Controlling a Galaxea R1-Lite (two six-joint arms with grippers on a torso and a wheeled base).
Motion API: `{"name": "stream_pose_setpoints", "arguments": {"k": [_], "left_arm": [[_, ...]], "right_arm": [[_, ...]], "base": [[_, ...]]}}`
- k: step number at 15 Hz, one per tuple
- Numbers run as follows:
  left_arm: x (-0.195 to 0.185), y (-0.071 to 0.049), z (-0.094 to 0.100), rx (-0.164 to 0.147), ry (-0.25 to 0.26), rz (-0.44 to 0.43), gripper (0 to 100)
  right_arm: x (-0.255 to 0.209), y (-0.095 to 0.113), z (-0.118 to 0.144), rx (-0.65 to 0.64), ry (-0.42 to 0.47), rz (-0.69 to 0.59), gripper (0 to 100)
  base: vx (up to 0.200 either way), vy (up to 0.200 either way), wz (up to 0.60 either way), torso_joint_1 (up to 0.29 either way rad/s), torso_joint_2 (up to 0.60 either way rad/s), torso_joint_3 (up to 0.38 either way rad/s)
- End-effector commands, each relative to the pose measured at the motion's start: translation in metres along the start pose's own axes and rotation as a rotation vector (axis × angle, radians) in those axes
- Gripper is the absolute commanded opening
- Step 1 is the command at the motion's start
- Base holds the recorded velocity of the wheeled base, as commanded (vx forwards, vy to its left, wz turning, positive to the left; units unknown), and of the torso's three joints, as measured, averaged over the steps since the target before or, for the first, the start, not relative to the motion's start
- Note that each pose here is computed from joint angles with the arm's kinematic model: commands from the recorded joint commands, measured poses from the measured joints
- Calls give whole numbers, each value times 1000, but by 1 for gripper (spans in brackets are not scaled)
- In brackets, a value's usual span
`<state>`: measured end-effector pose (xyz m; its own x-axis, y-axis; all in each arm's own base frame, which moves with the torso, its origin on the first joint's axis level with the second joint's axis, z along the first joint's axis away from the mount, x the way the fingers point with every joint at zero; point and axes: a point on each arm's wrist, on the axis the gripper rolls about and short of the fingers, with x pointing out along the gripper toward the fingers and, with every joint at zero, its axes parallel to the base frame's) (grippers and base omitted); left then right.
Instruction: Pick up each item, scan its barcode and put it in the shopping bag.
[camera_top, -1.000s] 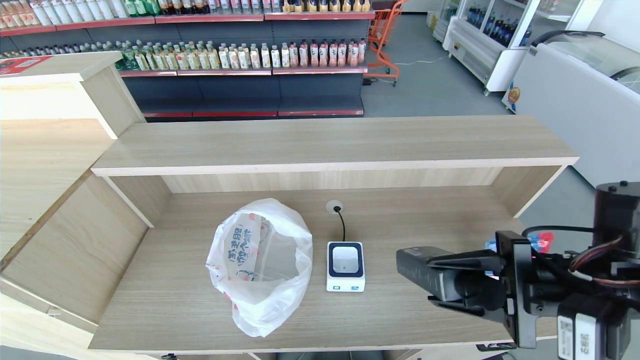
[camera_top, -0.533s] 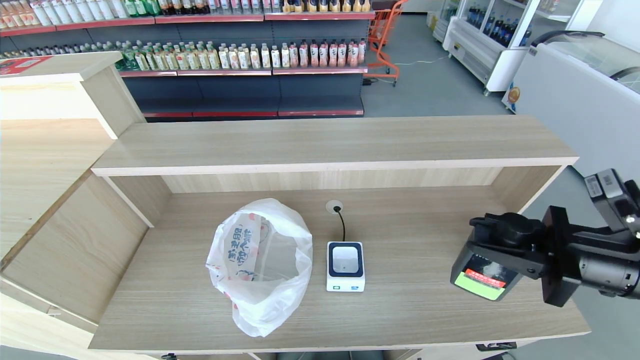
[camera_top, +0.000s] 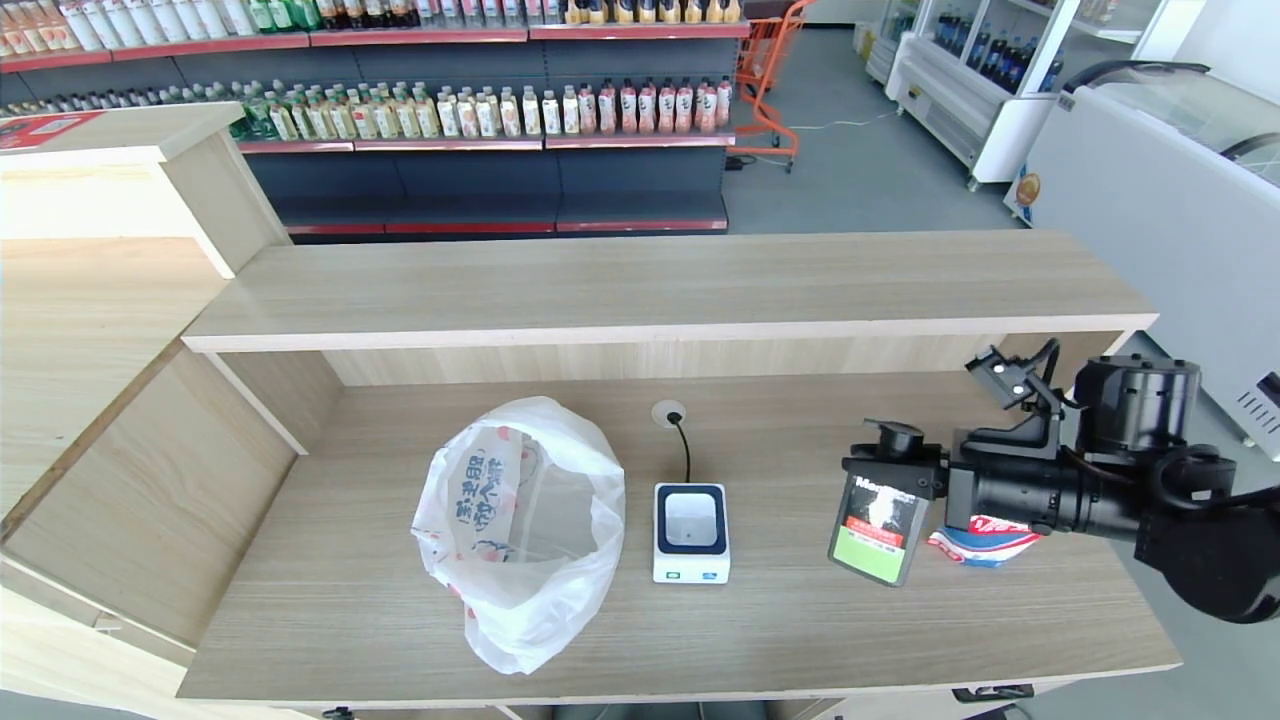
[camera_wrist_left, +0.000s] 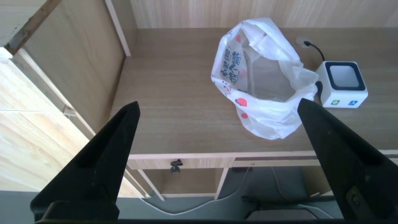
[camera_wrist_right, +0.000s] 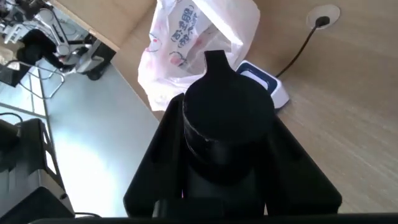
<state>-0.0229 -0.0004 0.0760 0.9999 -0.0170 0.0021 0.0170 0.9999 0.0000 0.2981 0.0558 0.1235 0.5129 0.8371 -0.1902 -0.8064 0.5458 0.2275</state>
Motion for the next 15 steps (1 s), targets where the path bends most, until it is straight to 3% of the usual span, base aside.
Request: {"name": "stream_pose_setpoints", "arguments": {"k": [1, 4, 9, 15], "left_arm": [[0, 0, 0, 0, -1, 0, 100], [0, 0, 0, 0, -1, 0, 100], [0, 0, 0, 0, -1, 0, 100], [0, 0, 0, 0, -1, 0, 100]], "right_arm": [[44, -30, -29, 70, 70, 34, 0], [79, -40, -35, 98, 81, 73, 0], [138, -54, -37, 89, 52, 33, 0], [186, -46, -50, 114, 53, 52, 0]], "base": [[0, 0, 0, 0, 0, 0], [0, 0, 0, 0, 0, 0], [0, 0, 0, 0, 0, 0], [0, 0, 0, 0, 0, 0]]}}
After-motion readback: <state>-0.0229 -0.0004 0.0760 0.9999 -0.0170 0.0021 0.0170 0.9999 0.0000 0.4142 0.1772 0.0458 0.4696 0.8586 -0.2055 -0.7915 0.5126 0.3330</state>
